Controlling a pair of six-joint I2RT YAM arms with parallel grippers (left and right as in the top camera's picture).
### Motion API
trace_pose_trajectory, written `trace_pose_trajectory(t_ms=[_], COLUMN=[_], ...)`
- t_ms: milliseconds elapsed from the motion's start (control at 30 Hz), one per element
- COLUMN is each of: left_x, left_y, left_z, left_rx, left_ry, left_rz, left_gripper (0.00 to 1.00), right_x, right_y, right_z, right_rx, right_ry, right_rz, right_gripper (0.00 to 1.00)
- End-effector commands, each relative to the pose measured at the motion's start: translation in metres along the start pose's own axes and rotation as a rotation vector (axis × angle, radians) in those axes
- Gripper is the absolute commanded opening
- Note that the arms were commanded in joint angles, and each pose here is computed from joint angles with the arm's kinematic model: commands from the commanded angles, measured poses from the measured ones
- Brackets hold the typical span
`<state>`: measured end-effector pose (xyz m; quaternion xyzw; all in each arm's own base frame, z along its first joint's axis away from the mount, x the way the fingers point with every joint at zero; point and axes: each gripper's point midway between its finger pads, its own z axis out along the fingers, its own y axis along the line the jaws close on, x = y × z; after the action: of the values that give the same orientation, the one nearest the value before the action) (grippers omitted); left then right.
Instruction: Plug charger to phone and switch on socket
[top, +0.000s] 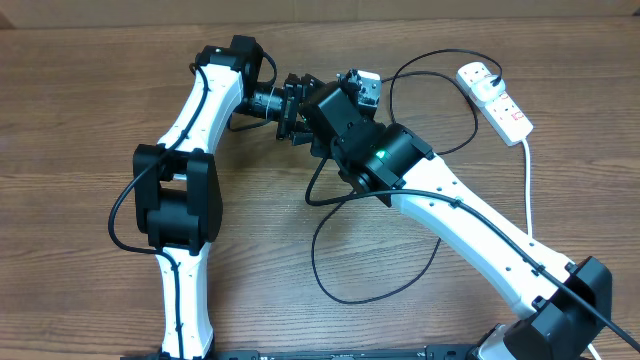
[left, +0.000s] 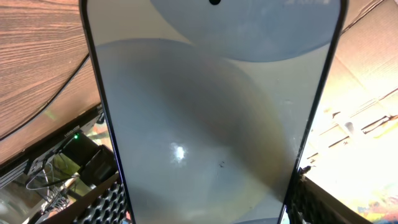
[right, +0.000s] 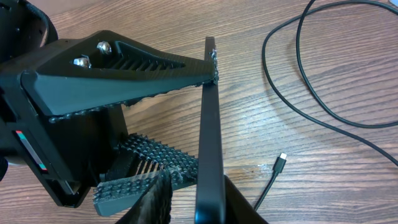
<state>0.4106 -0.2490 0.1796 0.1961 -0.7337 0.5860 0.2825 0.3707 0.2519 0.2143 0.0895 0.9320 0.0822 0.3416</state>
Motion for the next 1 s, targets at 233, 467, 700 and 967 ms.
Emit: trace_pose_trajectory(t_ms=[233,467,700,967], left_x=[0.0050,0.0051,0.0051,0.0051], left_y=[-0.0111,-0.0111,-0.0111,-0.0111], left_z=[0.0021,0.0023,0.0023,0.0023], left_rx=[0.031,0.031,0.031,0.031], left_ry=[0.030,0.030,0.030,0.030], left_rz=[0.017,0.009,0.010,0.010], left_gripper=[0.66,0.67,0.67,0.67], right_x=[-0.0120,-0.0127,-0.0128,-0.0121], right_y=[0.0063,0.0054,0.0054,0.0045], right_z=[-0.0072,-0.0072,-0.0072,-0.0071], right_rx=[-0.021,-0.016,-0.016,-0.012], right_ry=[-0.034,-0.038,-0.038,-0.035], right_rz=[0.010,0.011,0.015,0.035], right_gripper=[0.18,0.15,0.11,0.04])
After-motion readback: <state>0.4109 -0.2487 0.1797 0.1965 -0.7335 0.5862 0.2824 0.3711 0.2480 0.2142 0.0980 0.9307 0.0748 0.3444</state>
